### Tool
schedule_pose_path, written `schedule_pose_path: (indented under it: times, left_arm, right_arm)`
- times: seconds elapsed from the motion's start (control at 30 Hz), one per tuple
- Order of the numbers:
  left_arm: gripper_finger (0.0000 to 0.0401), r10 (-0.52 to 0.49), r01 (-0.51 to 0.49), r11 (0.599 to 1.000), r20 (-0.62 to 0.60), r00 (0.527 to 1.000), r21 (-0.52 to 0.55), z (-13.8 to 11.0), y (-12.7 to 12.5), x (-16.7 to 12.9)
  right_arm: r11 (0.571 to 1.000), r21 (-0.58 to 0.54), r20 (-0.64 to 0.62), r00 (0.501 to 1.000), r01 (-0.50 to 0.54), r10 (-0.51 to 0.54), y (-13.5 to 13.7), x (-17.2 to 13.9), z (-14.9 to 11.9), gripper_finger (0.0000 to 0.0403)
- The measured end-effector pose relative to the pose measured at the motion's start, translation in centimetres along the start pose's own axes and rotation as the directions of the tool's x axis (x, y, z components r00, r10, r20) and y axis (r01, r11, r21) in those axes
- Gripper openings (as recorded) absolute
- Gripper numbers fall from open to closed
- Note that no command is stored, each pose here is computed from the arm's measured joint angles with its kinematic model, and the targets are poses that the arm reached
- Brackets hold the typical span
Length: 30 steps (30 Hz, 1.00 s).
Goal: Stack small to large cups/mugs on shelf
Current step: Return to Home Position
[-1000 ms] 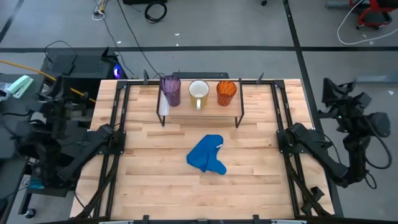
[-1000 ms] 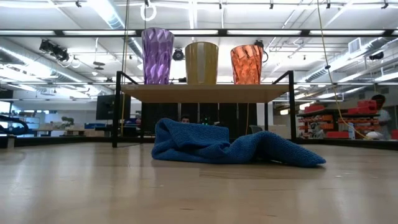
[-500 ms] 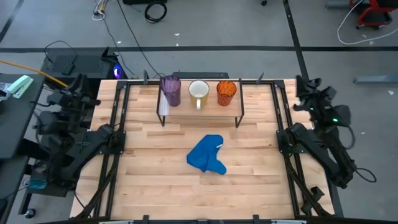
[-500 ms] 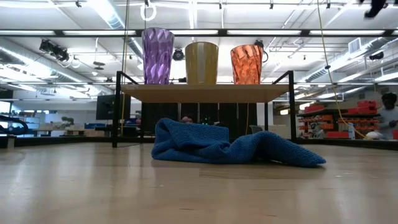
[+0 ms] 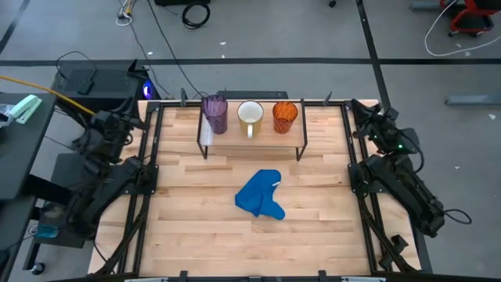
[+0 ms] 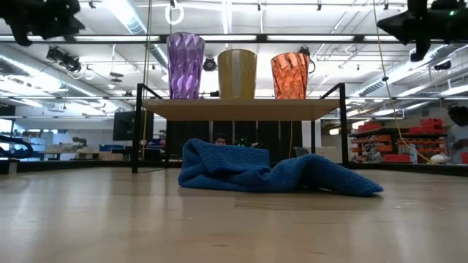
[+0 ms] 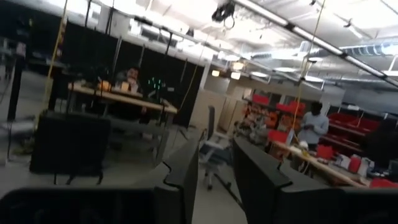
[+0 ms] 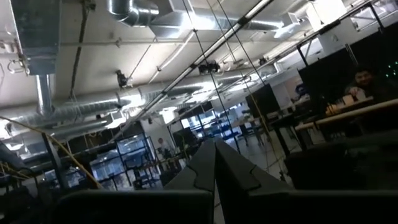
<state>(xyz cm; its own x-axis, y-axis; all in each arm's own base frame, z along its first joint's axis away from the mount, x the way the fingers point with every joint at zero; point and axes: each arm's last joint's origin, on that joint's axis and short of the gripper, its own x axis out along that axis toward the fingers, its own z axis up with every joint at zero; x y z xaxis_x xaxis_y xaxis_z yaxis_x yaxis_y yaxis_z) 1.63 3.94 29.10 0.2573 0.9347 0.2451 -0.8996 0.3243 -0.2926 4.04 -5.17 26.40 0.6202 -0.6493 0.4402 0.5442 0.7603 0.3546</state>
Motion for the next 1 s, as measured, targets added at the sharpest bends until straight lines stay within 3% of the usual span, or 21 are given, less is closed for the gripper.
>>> schedule_pose_path:
  times: [0.43,0.77,1.0]
  left_arm:
    - [0.0107,0.021,-0.022,1.0,-0.096,0.995,-0.014,-3.2,0.4,0.8]
    - [0.0107,0.037,-0.046,0.998,-0.159,0.987,-0.051,-5.9,0.8,1.3]
    - [0.0107,0.03,-0.043,0.995,-0.133,0.991,-0.092,-7.7,1.0,1.8]
  right_arm:
    - [0.996,0.069,-0.099,0.994,0.062,-0.055,-2.3,-0.3,-4.5,0.0016]
    - [0.992,0.107,-0.093,0.994,0.067,-0.057,-3.1,-0.6,-6.2,0.0016]
    - [0.989,0.107,-0.096,0.991,0.098,-0.088,-3.3,-0.6,-6.4,0.0016]
